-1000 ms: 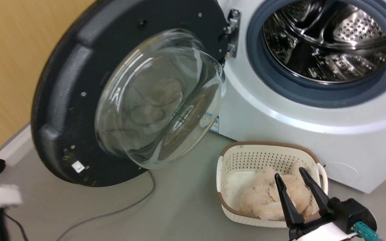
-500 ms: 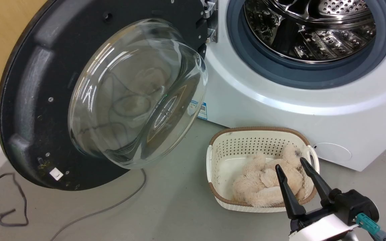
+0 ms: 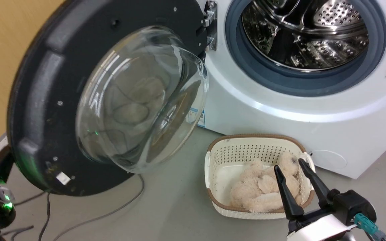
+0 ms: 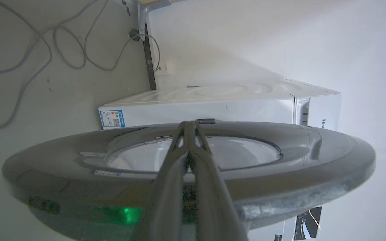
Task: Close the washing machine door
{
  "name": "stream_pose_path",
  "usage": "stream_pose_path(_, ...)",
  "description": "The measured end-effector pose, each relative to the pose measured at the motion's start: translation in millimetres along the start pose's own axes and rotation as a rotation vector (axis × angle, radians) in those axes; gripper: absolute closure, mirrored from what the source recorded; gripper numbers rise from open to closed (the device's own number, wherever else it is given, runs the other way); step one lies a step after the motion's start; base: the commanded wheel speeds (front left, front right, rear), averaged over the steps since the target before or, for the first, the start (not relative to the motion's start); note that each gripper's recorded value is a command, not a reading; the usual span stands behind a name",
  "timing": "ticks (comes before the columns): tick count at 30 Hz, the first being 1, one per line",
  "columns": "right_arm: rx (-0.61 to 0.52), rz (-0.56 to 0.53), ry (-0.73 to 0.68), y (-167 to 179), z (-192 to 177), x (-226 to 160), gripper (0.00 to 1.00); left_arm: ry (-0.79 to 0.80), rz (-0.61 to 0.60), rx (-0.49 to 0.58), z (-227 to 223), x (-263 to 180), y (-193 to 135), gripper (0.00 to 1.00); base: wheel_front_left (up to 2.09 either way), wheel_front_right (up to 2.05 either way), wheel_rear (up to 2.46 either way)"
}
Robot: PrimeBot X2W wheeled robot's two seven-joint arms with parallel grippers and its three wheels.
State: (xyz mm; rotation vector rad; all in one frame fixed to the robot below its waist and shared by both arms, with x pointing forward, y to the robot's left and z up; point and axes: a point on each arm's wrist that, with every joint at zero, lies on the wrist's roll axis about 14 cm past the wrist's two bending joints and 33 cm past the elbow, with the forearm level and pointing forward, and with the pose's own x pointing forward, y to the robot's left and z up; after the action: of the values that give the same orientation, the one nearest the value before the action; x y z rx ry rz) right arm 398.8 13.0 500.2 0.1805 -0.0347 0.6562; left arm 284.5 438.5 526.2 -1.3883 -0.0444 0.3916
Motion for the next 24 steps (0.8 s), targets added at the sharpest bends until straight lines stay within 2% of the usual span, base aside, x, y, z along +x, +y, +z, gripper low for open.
stream_pose_path(8, -0.001, -0.035, -0.027, 0, 12, -11, 0.00, 0.197, -0.072, 0.024, -47, -16, -11, 1.00, 0.00, 0.00, 0.00)
stream_pose_path(21, -0.011, -0.156, -0.069, -23, 29, -42, 0.00, 0.590, -0.131, 0.056, -169, -51, -22, 1.00, 0.00, 0.00, 0.00)
stream_pose_path(24, -0.021, -0.198, -0.074, -34, 31, -50, 0.00, 0.682, -0.155, 0.024, -200, -55, -29, 1.00, 0.00, 0.00, 0.00)
